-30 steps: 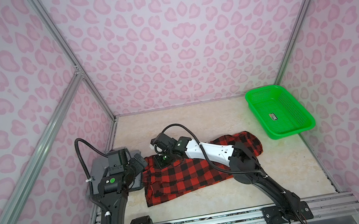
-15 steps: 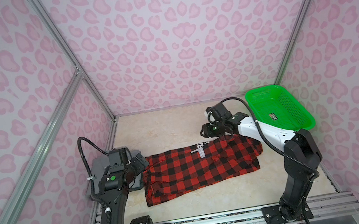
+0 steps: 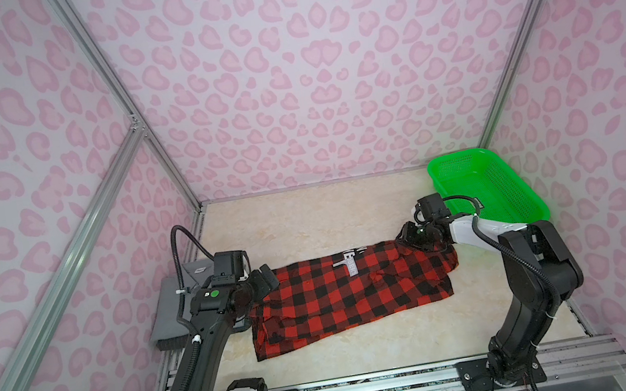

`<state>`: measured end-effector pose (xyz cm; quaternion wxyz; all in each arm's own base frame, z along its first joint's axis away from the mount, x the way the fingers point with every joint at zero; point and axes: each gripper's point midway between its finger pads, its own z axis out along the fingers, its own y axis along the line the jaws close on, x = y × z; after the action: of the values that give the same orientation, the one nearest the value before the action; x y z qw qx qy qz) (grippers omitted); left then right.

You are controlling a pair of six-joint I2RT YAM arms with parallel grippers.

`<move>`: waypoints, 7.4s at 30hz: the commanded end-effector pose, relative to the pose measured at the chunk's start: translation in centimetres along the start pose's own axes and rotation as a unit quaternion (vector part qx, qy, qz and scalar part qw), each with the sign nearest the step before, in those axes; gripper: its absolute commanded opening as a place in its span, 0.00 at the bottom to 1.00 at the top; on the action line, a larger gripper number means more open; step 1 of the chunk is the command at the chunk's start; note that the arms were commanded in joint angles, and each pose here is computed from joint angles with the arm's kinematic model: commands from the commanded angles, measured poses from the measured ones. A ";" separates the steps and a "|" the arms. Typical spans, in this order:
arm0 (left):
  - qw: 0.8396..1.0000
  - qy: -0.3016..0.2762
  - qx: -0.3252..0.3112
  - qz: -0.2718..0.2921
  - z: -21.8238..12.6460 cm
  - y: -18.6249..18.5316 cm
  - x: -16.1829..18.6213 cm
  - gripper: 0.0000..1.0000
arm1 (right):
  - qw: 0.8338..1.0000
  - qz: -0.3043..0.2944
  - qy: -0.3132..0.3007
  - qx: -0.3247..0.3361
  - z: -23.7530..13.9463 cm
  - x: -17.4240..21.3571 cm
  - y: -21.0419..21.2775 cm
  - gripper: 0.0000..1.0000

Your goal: Fold and stack the long sleeve shirts

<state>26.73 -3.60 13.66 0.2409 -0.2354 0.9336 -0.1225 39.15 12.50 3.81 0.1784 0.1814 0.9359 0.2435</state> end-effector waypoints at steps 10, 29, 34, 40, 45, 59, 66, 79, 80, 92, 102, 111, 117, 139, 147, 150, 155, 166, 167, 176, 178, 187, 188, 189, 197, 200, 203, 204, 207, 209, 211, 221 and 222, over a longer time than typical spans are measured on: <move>1.000 0.026 -0.009 0.003 3.1 -0.4 2.3 0.98 | 0.996 -0.047 -0.072 -0.005 -5.0 -0.8 2.7 0.47; 0.997 0.070 -0.023 0.014 7.2 -0.8 5.0 0.98 | 0.995 -0.093 0.020 -0.024 2.8 7.3 5.5 0.43; 0.996 0.083 -0.035 0.020 8.0 -0.3 6.0 0.98 | 0.994 -0.106 0.014 -0.018 3.4 6.4 3.9 0.44; 0.995 0.087 -0.043 0.021 8.1 0.3 6.6 0.98 | 0.987 -0.142 -0.007 -0.079 -0.8 6.1 8.6 0.46; 0.995 0.089 -0.043 0.018 8.4 0.5 6.9 0.98 | 0.979 -0.186 -0.003 -0.077 -3.0 9.6 11.3 0.46; 0.994 0.088 -0.051 0.025 8.3 1.1 7.3 0.98 | 0.988 -0.150 0.037 -0.027 2.0 14.4 7.0 0.39; 0.995 0.083 -0.053 0.031 7.7 0.7 6.5 0.98 | 0.983 -0.173 0.016 -0.056 -1.9 13.2 8.3 0.50; 0.995 0.068 -0.055 0.037 7.7 -1.4 3.8 0.98 | 0.996 -0.041 -0.068 0.027 -6.2 -1.0 -0.8 0.48; 0.995 0.068 -0.057 0.037 7.7 -1.7 3.4 0.98 | 0.997 -0.029 -0.068 0.026 -5.6 -1.5 -1.1 0.46; 0.992 0.095 -0.082 0.024 11.7 -3.5 1.6 0.98 | 0.992 0.047 -0.089 0.076 -0.6 -4.0 -5.1 0.29; 0.986 0.123 -0.111 0.012 14.4 -1.4 4.0 0.98 | 0.990 0.067 -0.091 0.085 0.3 -5.4 -7.0 0.09; 0.991 0.101 -0.090 0.008 12.1 -2.3 2.9 0.98 | 0.997 0.000 -0.074 0.023 -1.8 -4.2 -1.0 0.24; 0.996 0.076 -0.048 0.009 9.7 -4.0 1.7 0.98 | 0.995 -0.087 -0.028 -0.028 -2.1 2.4 5.8 0.37; 0.992 0.119 -0.035 -0.023 9.9 -2.0 9.2 0.98 | 0.991 -0.115 0.051 0.051 7.4 4.7 4.1 0.35; 0.992 0.124 -0.022 -0.022 9.2 -3.3 14.9 0.98 | 0.983 -0.170 0.067 0.022 10.8 1.8 8.7 0.34; 0.992 0.125 -0.005 -0.010 8.6 -5.0 17.4 0.98 | 0.976 -0.202 0.079 -0.006 11.7 1.2 11.5 0.34; 0.992 0.119 0.033 -0.001 7.3 -8.3 20.4 0.98 | 0.960 -0.264 0.096 -0.001 12.1 1.8 13.8 0.34; 0.988 0.093 0.117 0.022 0.8 -12.2 21.0 0.98 | 0.949 -0.308 0.055 -0.040 5.5 1.9 17.7 0.39; 0.988 0.091 0.120 0.019 0.4 -11.9 20.8 0.98 | 0.949 -0.309 0.050 -0.038 4.7 1.9 17.9 0.39; 0.995 0.012 0.095 0.026 -2.0 -7.1 16.1 0.98 | 0.961 -0.251 0.047 -0.108 -0.9 6.8 16.9 0.40; 0.996 0.003 0.079 0.038 -1.5 -6.0 15.3 0.98 | 0.953 -0.257 0.066 -0.149 -1.4 10.1 17.4 0.41; 0.997 0.030 0.043 0.065 2.5 -3.5 14.9 0.99 | 0.937 -0.269 0.147 -0.165 -0.4 23.0 15.4 0.40; 0.997 0.033 0.037 0.066 2.9 -3.2 15.1 0.99 | 0.937 -0.268 0.155 -0.163 -0.2 24.0 14.9 0.40; 0.997 0.037 0.033 0.065 3.2 -3.0 15.3 0.99 | 0.936 -0.269 0.162 -0.158 0.1 24.8 14.5 0.40; 0.998 0.048 0.036 0.036 3.4 -1.9 16.1 1.00 | 0.938 -0.271 0.203 -0.070 0.5 26.7 7.2 0.39; 0.997 0.056 0.039 0.021 3.4 -1.3 16.6 1.00 | 0.940 -0.264 0.212 -0.038 -0.9 25.7 4.1 0.39; 0.997 0.064 0.040 0.006 3.5 -0.8 17.1 1.00 | 0.938 -0.269 0.218 -0.016 -2.8 24.8 2.1 0.39; 0.997 0.067 0.040 0.004 3.5 -0.7 17.2 1.00 | 0.937 -0.273 0.218 -0.008 -3.4 24.6 1.6 0.39; 0.997 0.067 0.046 0.002 3.1 -1.0 17.1 1.00 | 0.937 -0.276 0.216 -0.011 -5.3 24.2 1.3 0.40; 0.997 0.058 0.049 0.012 2.6 -1.6 16.5 1.00 | 0.940 -0.277 0.198 -0.036 -7.2 23.2 2.6 0.40; 0.997 0.045 0.048 0.032 2.1 -2.3 15.6 1.00 | 0.945 -0.276 0.166 -0.056 -9.1 21.2 4.1 0.42; 0.993 0.023 0.061 0.095 2.4 -8.9 9.0 0.96 | 0.982 -0.168 -0.056 -0.067 -13.8 2.3 9.3 0.57; 0.993 0.025 0.057 0.099 2.6 -9.2 8.6 0.95 | 0.982 -0.166 -0.071 -0.064 -13.5 0.7 10.0 0.57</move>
<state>23.27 -14.91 10.27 0.2317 -0.1706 0.9464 -0.1470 32.23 16.09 18.72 0.2655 0.0093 0.9270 0.2649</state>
